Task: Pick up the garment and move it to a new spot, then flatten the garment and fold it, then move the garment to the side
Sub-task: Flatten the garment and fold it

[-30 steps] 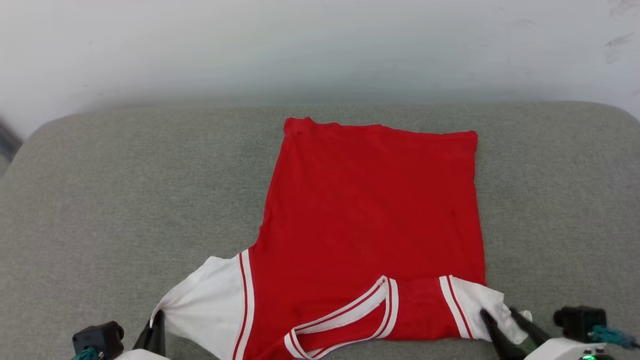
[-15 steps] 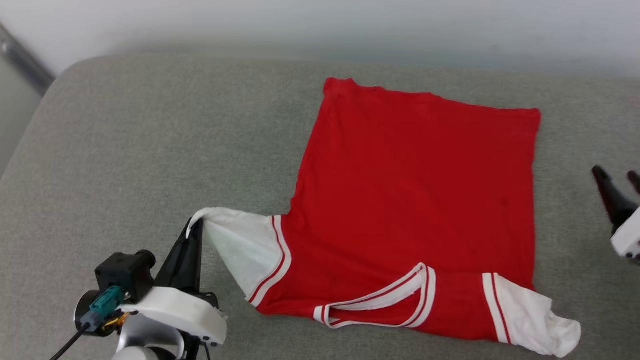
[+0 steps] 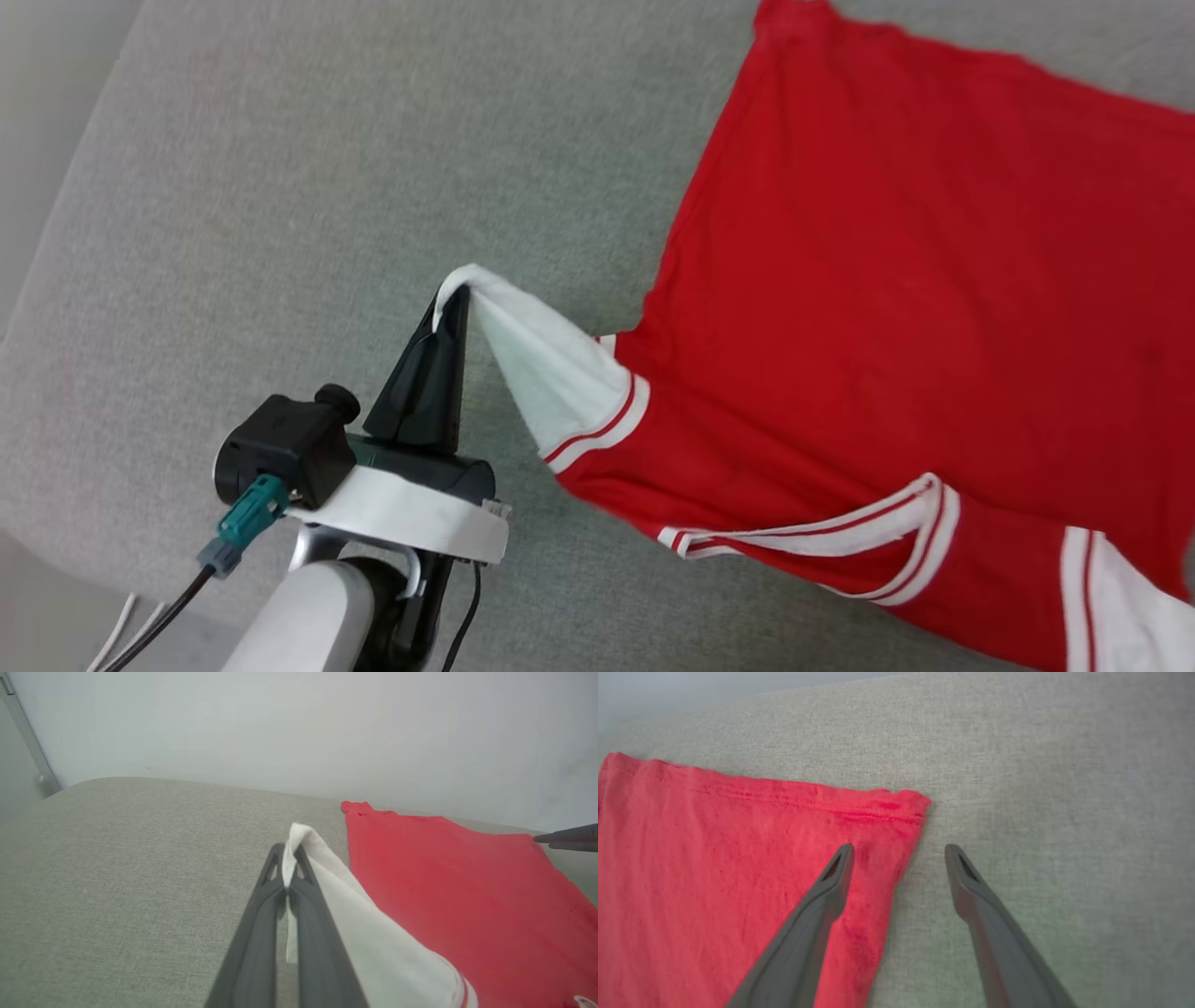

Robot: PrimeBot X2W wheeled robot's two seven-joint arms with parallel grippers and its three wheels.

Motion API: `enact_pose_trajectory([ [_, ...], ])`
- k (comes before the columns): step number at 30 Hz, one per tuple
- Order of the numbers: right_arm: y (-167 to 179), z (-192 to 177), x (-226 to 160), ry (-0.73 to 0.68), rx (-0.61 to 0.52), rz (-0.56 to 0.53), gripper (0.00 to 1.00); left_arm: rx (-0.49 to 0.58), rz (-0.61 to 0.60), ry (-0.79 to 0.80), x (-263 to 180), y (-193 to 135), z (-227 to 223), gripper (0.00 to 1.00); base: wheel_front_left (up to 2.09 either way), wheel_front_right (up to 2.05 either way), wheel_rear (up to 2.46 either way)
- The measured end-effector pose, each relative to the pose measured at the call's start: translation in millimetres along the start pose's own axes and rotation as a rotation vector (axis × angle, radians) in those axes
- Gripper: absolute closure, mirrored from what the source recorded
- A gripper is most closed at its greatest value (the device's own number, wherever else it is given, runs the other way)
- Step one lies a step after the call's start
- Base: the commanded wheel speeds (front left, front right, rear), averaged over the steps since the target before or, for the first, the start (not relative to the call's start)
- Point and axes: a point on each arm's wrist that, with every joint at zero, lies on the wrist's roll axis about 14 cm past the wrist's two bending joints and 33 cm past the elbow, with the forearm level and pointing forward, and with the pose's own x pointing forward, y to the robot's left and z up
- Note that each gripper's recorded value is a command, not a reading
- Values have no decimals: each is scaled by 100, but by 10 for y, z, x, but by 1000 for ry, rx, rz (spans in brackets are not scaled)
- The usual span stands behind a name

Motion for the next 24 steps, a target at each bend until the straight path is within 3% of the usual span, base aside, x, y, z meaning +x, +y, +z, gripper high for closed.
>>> enact_pose_trajectory([
  [7,112,-189,443,129,-2,19,0,2,39,50,82,121,-257,100,0,0,0],
  [9,123,-231,514,161,11,23,63,7,53,64,87,168,-315,100,0,0,0],
  [10,122,-246,529,171,17,23,87,8,55,69,87,185,-334,100,0,0,0],
  [11,120,-247,526,178,24,24,100,8,57,72,85,190,-349,100,0,0,0],
  [18,192,-239,382,182,-12,26,100,3,45,68,84,171,-328,100,0,0,0],
  [24,144,-143,-18,153,-124,-9,100,2,72,78,-59,265,-306,100,0,0,0],
])
